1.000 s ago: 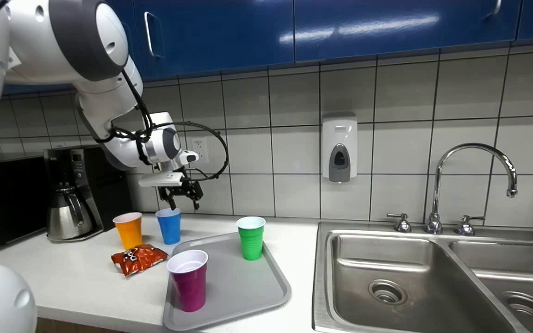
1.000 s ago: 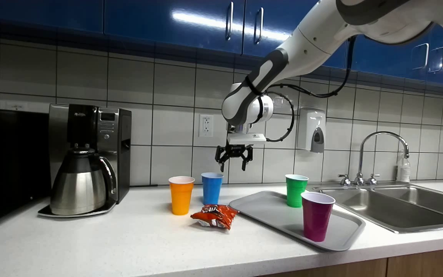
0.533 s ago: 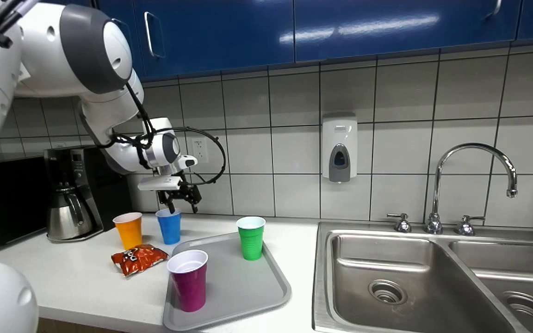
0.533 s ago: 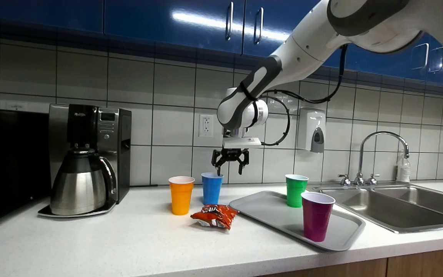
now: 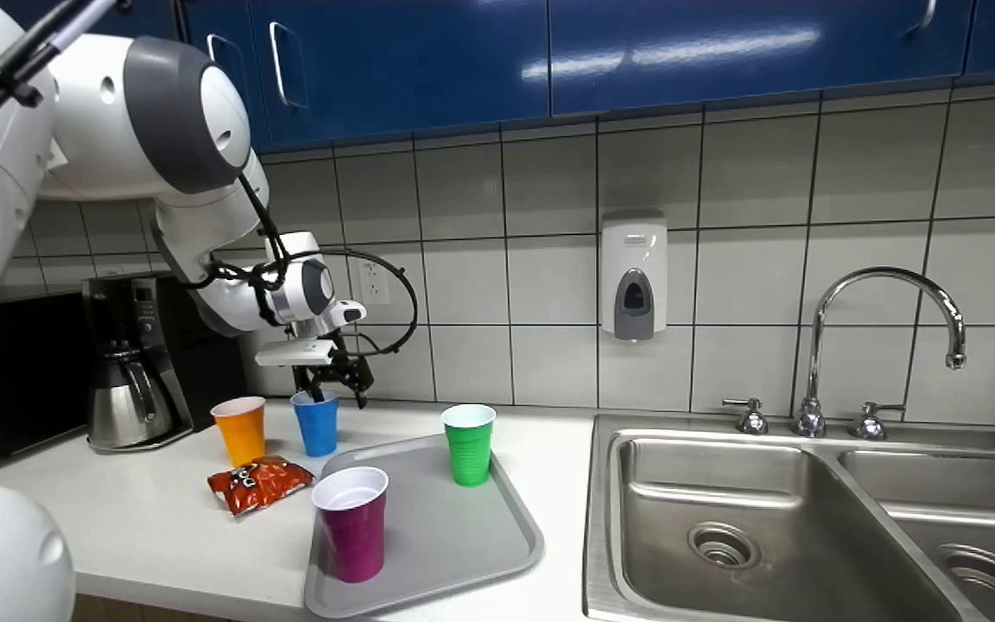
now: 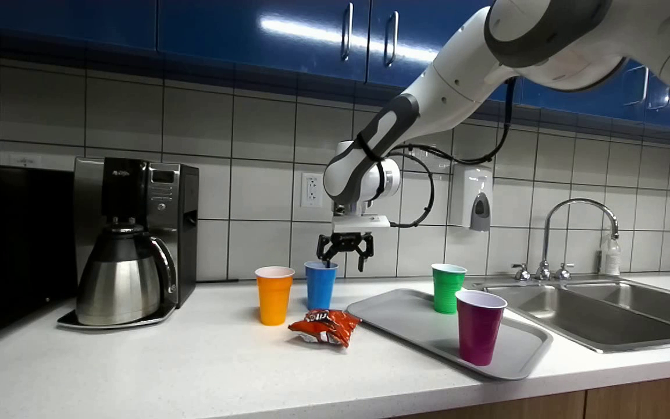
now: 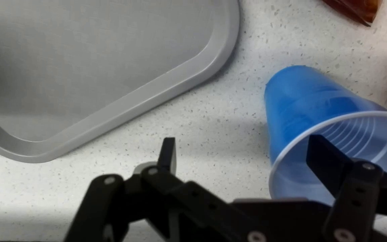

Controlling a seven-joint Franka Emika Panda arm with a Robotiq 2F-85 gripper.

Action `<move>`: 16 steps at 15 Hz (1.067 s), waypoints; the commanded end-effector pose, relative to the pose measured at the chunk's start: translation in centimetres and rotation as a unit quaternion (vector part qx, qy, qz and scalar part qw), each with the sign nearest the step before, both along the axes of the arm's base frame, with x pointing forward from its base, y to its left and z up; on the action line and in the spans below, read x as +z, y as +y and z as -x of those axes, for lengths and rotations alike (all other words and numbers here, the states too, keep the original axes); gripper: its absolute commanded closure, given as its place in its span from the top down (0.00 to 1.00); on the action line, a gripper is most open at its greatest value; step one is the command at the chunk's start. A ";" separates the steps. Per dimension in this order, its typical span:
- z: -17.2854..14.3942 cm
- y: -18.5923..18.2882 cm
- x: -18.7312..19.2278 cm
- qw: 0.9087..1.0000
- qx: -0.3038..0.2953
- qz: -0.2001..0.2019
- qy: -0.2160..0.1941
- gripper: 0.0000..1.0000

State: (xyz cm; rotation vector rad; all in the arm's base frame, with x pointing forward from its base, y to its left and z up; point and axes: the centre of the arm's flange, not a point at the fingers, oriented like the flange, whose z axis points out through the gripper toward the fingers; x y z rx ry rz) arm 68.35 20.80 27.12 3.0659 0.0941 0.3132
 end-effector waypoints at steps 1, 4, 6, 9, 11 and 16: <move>-1.0 0.6 0.0 1.000 -0.015 0.003 0.006 0.74; -0.8 0.5 0.0 1.000 -0.015 0.001 0.006 0.51; -0.8 0.4 0.1 1.000 -0.015 0.001 0.006 0.35; -0.8 0.3 0.2 1.000 -0.016 0.000 0.005 0.12; -0.9 0.1 0.3 1.000 -0.016 0.000 0.004 0.00; -1.2 -0.1 1.6 1.000 -0.027 -0.010 -0.007 0.01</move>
